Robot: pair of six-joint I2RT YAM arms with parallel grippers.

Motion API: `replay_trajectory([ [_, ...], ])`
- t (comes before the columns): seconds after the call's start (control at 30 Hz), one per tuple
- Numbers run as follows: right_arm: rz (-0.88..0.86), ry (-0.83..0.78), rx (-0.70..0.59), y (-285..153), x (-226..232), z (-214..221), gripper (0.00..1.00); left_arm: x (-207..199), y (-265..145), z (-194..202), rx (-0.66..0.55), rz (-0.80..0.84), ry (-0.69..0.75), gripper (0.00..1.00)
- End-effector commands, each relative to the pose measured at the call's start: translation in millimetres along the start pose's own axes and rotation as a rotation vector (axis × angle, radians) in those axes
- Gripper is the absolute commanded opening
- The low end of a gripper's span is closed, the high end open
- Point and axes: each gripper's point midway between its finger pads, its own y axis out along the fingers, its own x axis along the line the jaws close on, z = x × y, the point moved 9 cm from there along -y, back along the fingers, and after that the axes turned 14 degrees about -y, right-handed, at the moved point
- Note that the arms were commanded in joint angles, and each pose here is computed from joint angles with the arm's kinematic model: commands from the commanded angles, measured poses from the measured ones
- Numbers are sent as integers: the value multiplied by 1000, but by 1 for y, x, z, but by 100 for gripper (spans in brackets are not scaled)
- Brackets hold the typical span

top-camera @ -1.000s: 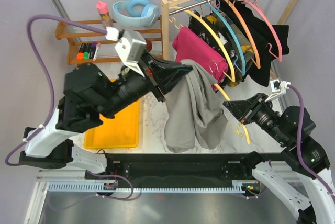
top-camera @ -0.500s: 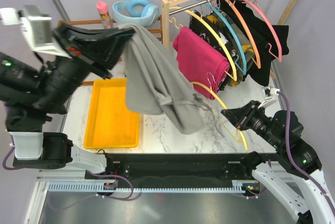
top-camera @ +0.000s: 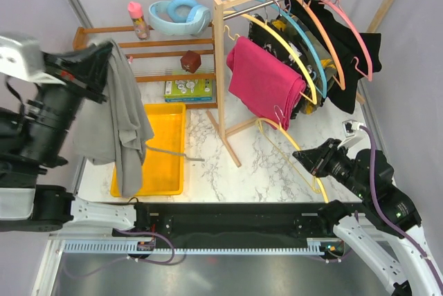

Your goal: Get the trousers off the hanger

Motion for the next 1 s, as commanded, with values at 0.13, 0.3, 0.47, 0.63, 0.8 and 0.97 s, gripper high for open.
replay_trajectory([
  [0.13,-95,-35,-85,-1,14,-20,0,19,-20,86,137,-220,120,2],
  [0.3,-108,-57,-84,-1,18,-26,0,6,-1,128,255,-245,176,2],
  [0.47,-123,-73,-111,-9,23,-34,0,43,21,179,387,-300,118,2],
  [0.63,-114,-86,-97,-10,22,-33,0,86,18,173,344,-438,60,2],
  [0.8,-120,-89,-88,-7,22,-32,0,102,29,143,276,-530,53,2],
  [0.97,-121,-88,-92,-8,22,-33,0,103,40,111,209,-579,89,2],
])
